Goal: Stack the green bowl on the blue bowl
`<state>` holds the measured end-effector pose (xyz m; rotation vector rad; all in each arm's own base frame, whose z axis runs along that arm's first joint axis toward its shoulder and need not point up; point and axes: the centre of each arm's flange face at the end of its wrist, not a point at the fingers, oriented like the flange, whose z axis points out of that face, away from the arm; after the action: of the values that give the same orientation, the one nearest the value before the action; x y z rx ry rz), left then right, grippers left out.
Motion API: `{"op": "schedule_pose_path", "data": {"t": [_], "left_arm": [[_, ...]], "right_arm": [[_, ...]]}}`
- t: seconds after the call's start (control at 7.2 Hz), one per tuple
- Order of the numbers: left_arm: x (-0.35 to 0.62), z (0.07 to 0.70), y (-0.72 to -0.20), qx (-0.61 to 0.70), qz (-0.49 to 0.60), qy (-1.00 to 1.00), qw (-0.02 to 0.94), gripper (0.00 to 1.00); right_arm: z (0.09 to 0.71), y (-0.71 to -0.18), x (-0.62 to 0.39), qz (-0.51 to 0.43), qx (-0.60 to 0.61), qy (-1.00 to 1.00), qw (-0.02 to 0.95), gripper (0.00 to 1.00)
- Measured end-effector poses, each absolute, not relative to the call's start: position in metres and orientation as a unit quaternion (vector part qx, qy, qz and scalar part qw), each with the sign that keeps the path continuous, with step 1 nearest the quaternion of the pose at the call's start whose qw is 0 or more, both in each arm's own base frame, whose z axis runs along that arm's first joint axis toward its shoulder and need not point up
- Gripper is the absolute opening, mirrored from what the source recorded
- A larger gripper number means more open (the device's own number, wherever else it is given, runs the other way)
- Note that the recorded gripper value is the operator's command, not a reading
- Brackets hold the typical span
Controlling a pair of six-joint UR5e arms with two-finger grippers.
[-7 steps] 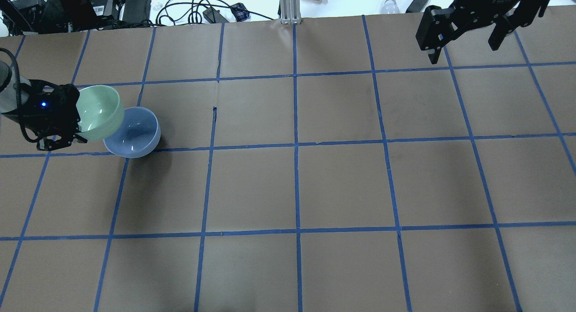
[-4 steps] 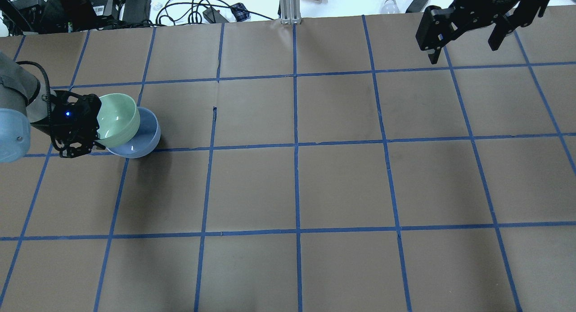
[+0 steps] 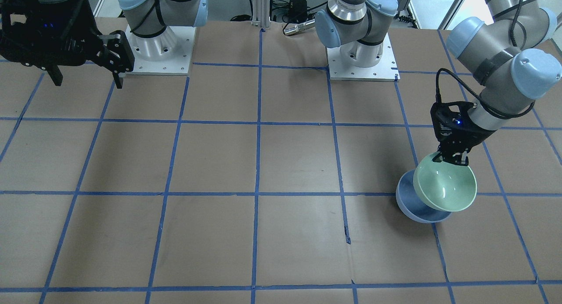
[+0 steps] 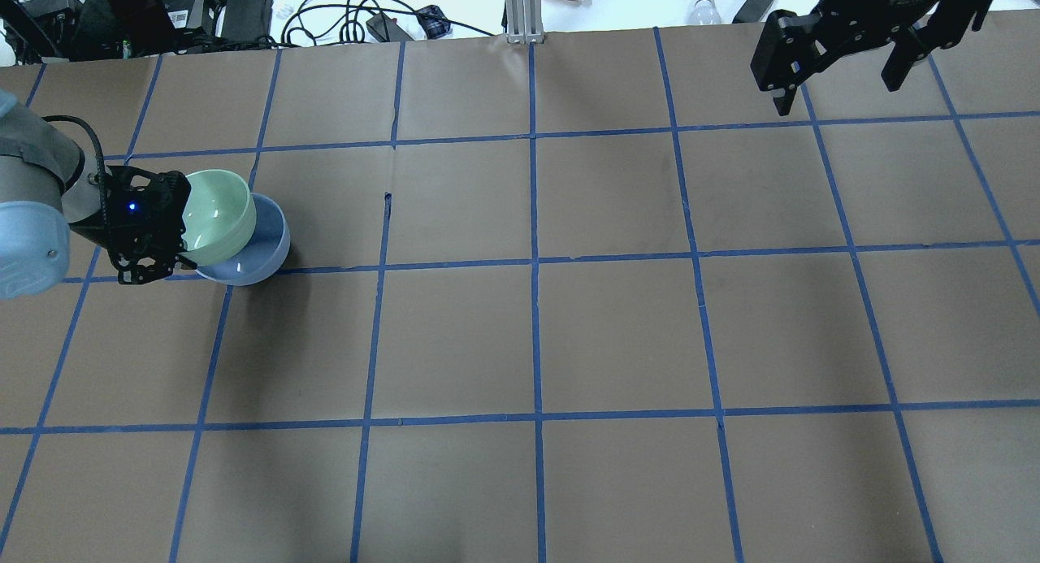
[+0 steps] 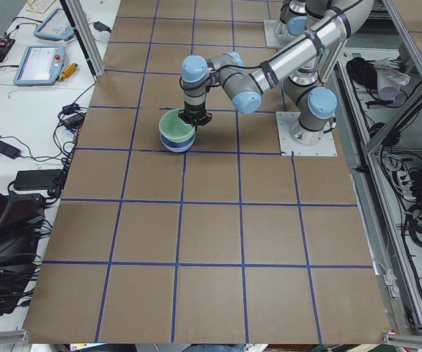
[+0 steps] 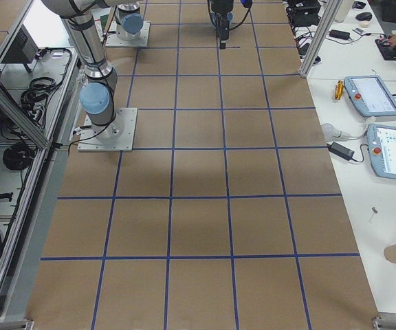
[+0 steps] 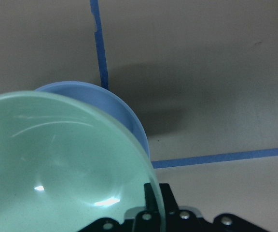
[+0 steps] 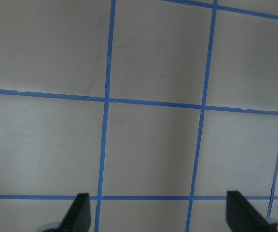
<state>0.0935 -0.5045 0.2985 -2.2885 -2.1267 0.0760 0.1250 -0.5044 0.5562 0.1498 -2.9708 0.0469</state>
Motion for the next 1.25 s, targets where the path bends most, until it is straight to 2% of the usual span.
{"op": "schedule_pose_path", "data": {"t": [0.69, 1.25], "left_arm": [[0.090, 0.317, -0.517, -0.673, 0.027, -0.739, 0.004, 0.92], [-0.005, 0.421, -0.530, -0.569, 0.012, -0.822, 0.023, 0.96]], "right_arm": [[0.556, -0.504, 0.125, 0.016, 0.050, -0.995, 0.083, 1.00], [0.556, -0.504, 0.125, 0.016, 0.050, -0.995, 0.083, 1.00]]}}
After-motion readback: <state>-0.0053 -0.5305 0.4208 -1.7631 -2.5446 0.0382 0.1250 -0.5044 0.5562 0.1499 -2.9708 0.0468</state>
